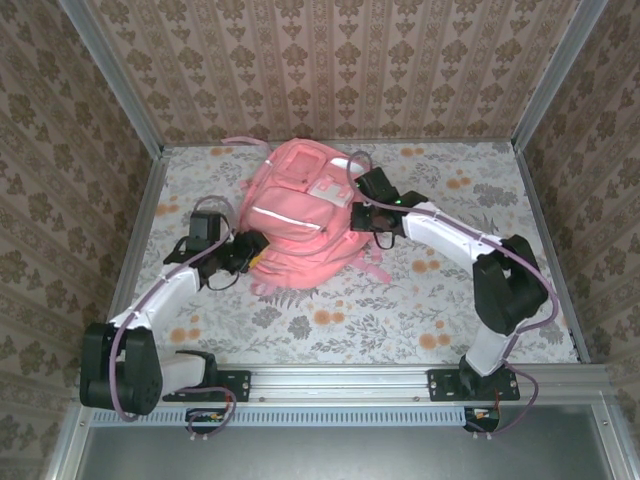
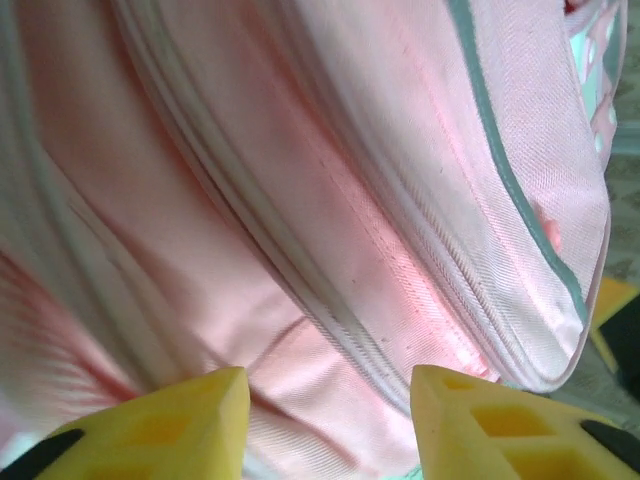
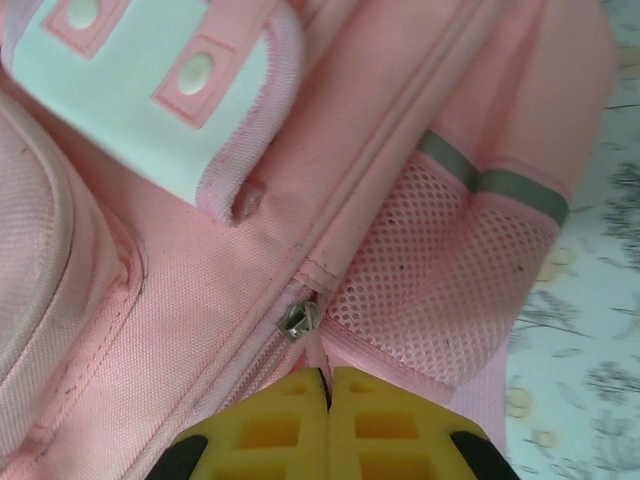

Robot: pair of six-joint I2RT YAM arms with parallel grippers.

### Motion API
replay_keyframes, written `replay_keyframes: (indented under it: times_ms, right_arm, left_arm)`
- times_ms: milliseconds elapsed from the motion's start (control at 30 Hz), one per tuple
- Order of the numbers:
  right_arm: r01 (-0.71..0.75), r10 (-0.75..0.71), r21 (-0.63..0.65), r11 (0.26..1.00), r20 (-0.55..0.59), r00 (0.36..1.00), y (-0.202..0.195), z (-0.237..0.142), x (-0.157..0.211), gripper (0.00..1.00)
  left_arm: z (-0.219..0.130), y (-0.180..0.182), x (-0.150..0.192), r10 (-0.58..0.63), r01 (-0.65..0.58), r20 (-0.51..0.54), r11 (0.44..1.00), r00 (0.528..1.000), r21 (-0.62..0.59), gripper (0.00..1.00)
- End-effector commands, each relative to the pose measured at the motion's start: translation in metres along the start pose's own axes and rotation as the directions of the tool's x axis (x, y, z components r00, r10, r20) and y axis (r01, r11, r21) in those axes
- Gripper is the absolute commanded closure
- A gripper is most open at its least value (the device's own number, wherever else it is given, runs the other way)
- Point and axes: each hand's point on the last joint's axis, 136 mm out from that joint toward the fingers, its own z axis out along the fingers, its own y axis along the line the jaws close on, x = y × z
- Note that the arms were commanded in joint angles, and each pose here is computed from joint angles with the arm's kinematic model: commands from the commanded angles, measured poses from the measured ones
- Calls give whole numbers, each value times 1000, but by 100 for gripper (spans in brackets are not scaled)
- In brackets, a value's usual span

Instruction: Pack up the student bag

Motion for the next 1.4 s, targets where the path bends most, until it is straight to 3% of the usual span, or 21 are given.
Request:
replay_keyframes:
  times_ms: [0,133,200,267,300,367,567,800,867,1100,1367]
  right_arm:
    - [-13,10,76,997,40,999,-41,-27,-11,100]
    - [31,-33,35,999,46,998,-46,-37,-13,100]
    - [58,-59,29,998,46,997,-45,-46,-13,76]
    - [78,-79,18,997,64,995,-44,-59,-14,42]
    - [96,-95,-2,995,72,993,-42,-64,-13,32]
    - [150,-144,-81,985,75,987,-29,-75,-9,20]
    - [164,-173,-283,945,-7,985,-1,-70,20,1]
    - [178,-185,-359,916,14,983,8,-56,29,1]
    - [217,-228,-392,894,18,974,13,-56,33,7]
    - [302,-335,-400,865,-13,942,8,-40,32,45]
    - [384,-430,-471,794,10,903,10,-45,51,47]
  left_arm:
    - [-21,-16,-6,115,-115,28,993,993,-8,41]
    - [-30,-26,-10,204,-204,60,979,977,4,23]
    - [-33,-28,-11,246,-247,71,969,967,3,17]
    - [-35,-34,-12,297,-299,78,954,952,12,13]
    - [-36,-37,-12,319,-321,80,947,944,15,11]
    - [-37,-43,-14,361,-364,88,931,928,15,9]
    - [-26,-74,-13,485,-489,86,872,870,30,6]
    - [21,-121,-3,580,-578,7,809,814,105,13]
    - [39,-131,-2,590,-584,-26,803,807,121,19]
    - [95,-162,0,603,-586,-102,795,791,156,41]
    - [156,-167,3,584,-578,-203,810,786,93,61]
